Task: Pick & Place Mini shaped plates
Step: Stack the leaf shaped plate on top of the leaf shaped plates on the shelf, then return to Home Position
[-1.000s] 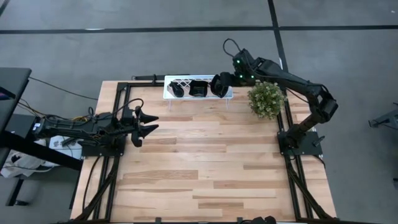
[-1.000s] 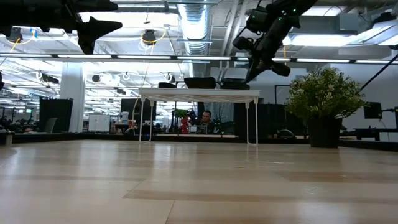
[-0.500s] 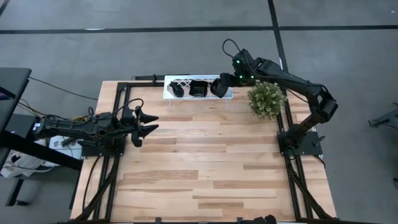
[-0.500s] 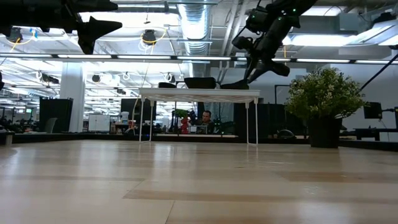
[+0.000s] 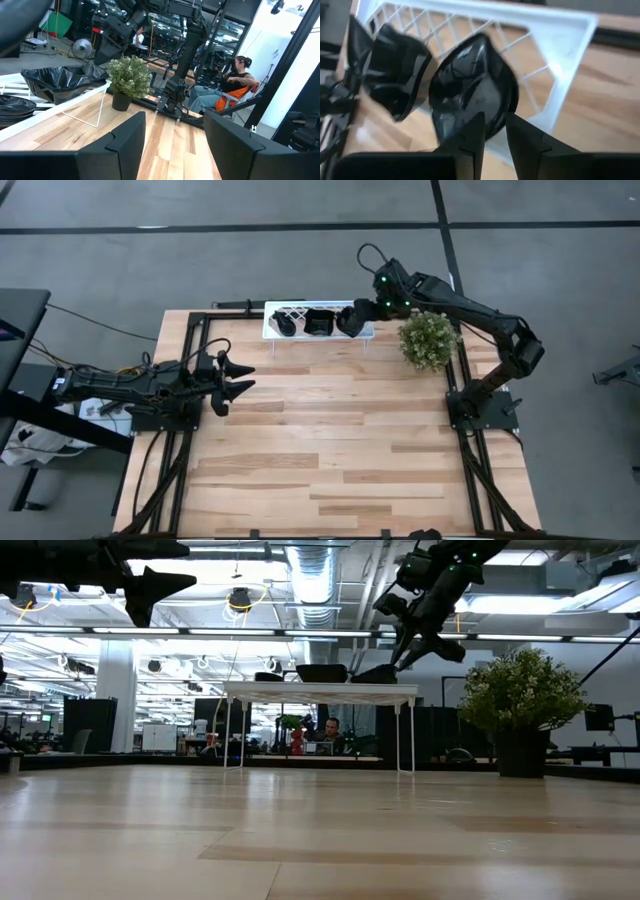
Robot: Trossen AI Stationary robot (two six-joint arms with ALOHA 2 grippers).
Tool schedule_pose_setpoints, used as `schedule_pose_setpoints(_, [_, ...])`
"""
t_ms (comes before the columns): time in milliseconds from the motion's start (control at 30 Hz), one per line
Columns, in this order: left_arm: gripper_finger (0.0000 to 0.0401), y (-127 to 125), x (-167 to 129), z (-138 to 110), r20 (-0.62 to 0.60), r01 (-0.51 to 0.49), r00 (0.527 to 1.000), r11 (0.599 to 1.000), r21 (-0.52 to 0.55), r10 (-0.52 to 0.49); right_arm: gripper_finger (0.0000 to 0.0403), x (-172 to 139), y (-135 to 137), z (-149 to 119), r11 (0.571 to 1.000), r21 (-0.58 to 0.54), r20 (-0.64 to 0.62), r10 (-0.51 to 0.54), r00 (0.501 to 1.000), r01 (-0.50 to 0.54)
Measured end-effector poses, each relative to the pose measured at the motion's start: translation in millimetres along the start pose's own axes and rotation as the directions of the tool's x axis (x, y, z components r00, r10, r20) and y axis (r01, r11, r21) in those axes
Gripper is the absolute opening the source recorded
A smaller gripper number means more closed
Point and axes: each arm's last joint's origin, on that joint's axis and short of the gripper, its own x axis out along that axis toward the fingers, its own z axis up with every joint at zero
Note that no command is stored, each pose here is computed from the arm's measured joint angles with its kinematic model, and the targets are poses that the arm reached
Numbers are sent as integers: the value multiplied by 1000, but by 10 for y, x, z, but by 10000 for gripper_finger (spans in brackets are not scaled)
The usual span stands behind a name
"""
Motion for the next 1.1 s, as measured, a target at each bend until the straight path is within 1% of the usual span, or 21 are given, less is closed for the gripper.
schedule_pose_setpoints(133, [204, 0, 0, 1, 1, 0, 1000, 1000, -2, 0, 74, -1, 8, -28, 999, 3, -50, 36, 998, -36])
schedule_pose_setpoints(433, [204, 0, 0, 1, 1, 0, 1000, 1000, -2, 0, 74, -1, -3, -66, 1000, 6, -84, 19, 996, -19])
schedule_pose_setpoints(567, [204, -1, 0, 1, 2, 0, 1000, 1000, -3, 0, 74, -58, 17, -82, 997, -53, -89, 49, 995, -54])
schedule_pose_setpoints(667, [204, 0, 0, 1, 1, 0, 1000, 1000, -3, 0, 74, -186, 75, -125, 984, -146, -73, 89, 993, -99])
schedule_pose_setpoints(800, [204, 0, 0, 2, 2, 0, 1000, 1000, -3, 0, 74, -504, 151, -213, 938, -322, -1, 139, 990, -132])
schedule_pose_setpoints(933, [204, 0, 0, 2, 2, 0, 1000, 1000, -3, 0, 74, -870, 191, -332, 870, -490, 134, 136, 981, -54])
schedule_pose_setpoints(1033, [204, 0, 0, 1, 1, 0, 1000, 1000, -2, 0, 74, -1140, 188, -445, 801, -599, 210, 148, 966, 7])
schedule_pose_setpoints(1100, [204, 0, 0, 2, 2, 0, 1000, 1000, -3, 0, 74, -1291, 161, -520, 757, -653, 235, 156, 959, 37])
